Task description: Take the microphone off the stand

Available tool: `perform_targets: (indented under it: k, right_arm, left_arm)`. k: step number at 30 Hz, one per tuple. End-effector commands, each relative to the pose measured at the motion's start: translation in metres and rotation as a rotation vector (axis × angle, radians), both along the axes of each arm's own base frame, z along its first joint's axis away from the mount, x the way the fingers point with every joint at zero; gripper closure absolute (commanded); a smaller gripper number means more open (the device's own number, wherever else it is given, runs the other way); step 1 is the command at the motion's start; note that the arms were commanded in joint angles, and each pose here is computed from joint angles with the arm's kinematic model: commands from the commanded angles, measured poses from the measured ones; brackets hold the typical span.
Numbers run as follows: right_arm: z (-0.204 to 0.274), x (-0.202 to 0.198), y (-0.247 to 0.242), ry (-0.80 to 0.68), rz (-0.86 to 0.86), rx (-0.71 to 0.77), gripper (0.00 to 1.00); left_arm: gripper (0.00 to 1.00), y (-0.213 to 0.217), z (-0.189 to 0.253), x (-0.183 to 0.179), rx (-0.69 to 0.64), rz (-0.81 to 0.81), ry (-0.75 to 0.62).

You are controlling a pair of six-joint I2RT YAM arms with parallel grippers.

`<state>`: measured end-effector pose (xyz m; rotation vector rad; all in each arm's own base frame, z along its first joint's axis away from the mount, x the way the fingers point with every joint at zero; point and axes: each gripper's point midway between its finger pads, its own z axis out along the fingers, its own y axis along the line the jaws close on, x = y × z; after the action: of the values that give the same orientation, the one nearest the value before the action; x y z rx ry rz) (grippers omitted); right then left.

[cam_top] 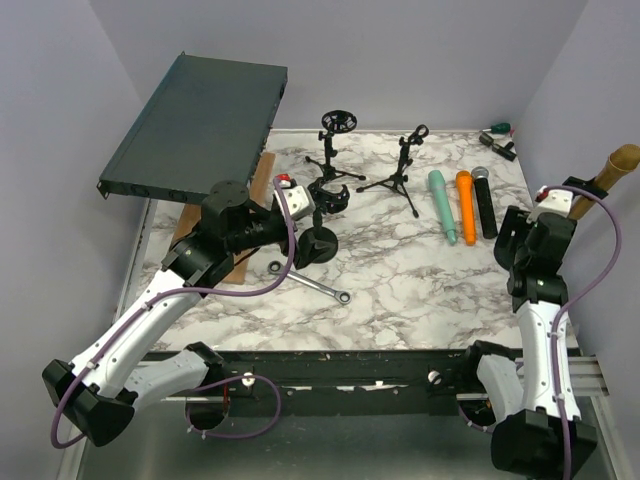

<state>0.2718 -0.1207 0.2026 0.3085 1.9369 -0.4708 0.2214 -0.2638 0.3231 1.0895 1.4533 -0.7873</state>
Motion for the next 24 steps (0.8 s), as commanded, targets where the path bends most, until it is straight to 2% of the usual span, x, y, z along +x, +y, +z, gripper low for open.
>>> perform_targets:
  k: [1,17,24]
  right_arm:
    - [0.025,0.012,-0.012,-0.097,-0.026,-0.015,0.17]
    - [0.028,0.031,-0.062,-0.164,-0.113,-0.039,0.17]
    - [0.027,0.049,-0.067,-0.193,-0.078,-0.032,0.24]
  left_arm:
    - [0.01,-0.002,0.011,-0.007,-0.043,-0.038,-0.030]
    - [0.01,-0.003,0.013,-0.009,-0.045,-0.046,-0.014]
    - [0.01,0.002,0.010,-0.007,-0.021,-0.023,-0.019]
